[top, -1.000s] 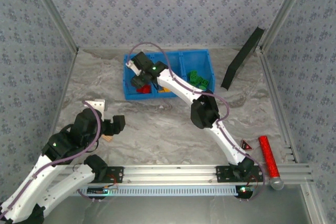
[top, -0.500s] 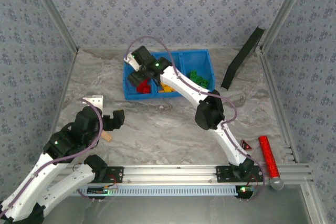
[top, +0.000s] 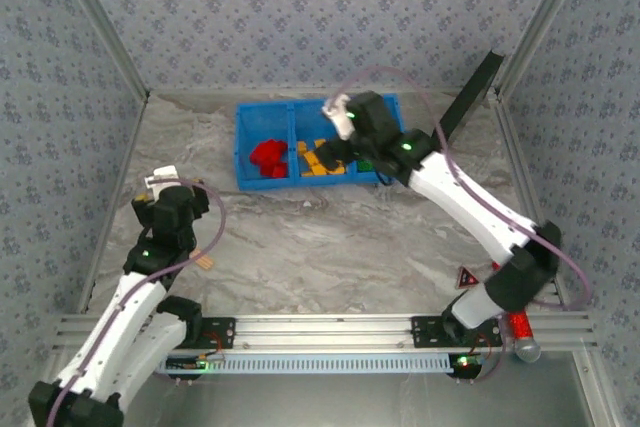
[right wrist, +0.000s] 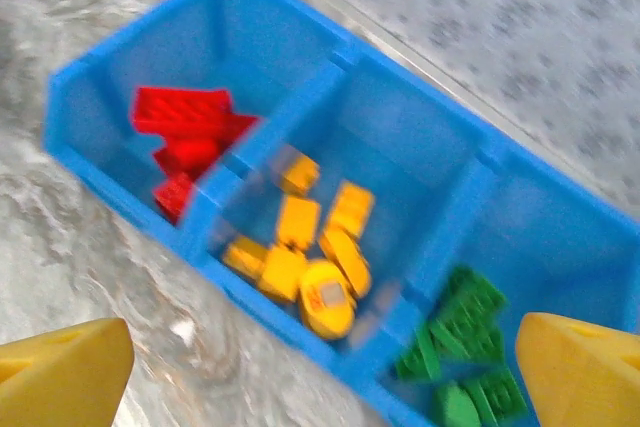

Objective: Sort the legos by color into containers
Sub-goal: Reset both arms

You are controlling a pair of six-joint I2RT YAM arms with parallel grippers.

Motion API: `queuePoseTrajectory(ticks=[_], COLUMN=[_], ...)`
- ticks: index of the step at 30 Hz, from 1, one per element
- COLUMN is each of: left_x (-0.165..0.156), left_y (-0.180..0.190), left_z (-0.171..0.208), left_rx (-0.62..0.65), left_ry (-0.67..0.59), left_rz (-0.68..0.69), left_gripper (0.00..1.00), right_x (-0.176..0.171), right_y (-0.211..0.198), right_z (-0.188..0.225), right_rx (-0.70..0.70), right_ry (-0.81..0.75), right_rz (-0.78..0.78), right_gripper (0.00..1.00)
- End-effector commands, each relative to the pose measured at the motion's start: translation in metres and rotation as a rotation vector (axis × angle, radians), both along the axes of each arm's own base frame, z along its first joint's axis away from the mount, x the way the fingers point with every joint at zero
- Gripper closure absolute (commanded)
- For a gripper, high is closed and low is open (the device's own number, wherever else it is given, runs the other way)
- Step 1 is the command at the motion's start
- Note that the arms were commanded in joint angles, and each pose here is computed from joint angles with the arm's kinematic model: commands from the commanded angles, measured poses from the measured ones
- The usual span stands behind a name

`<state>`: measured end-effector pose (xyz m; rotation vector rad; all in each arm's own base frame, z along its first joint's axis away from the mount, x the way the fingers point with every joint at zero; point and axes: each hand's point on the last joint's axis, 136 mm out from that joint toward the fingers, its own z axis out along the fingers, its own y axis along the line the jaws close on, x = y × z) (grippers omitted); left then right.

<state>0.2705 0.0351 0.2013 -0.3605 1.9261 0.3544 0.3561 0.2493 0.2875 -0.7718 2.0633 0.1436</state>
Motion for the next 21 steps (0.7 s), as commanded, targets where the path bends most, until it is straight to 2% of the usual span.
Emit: queuePoseTrajectory(ticks=[1,3,7,12,14,21], left_x=[0.026,0.036,0.058,0.082,0.091,0.109], left_y=[0.002,0.006,0.01,0.006,0.002,-0.006], left_z=[0.001,-0.011,-0.042,-0.072,-0.073,-0.101], left_rx=[-0.089,-0.072,-0.016,0.024,0.036,0.024], left_ry=[-0.183,-0.211,-0.095,-0.073,-0.111,-0.109], left_rz=[-0.029,-0.04,-0.048,-0.083,-0.106,-0.178], left_gripper=[0.01,0.01,0.01,0.01,0.01,0.01], right_x=[-0.013,-0.026,-0.048,-0.065,-0.07,-0.073], right_y=[-0.05,-0.081,-0.127,-0.151,-0.161,-0.185], right_z=[-0.024,-0.044,-0.062,-0.071,-0.073,-0.107], right_rx=[0.073,0.084,0.136,0.323,0.374,0.374], right_ry=[0.036,0.064,0.088,0.076,0.055,0.098], right_rz=[-0.149,-0.214,-0.347,-0.406,-0.434,-0.532], right_gripper=[0.0,0.0,0.0,0.0,0.0,0.0])
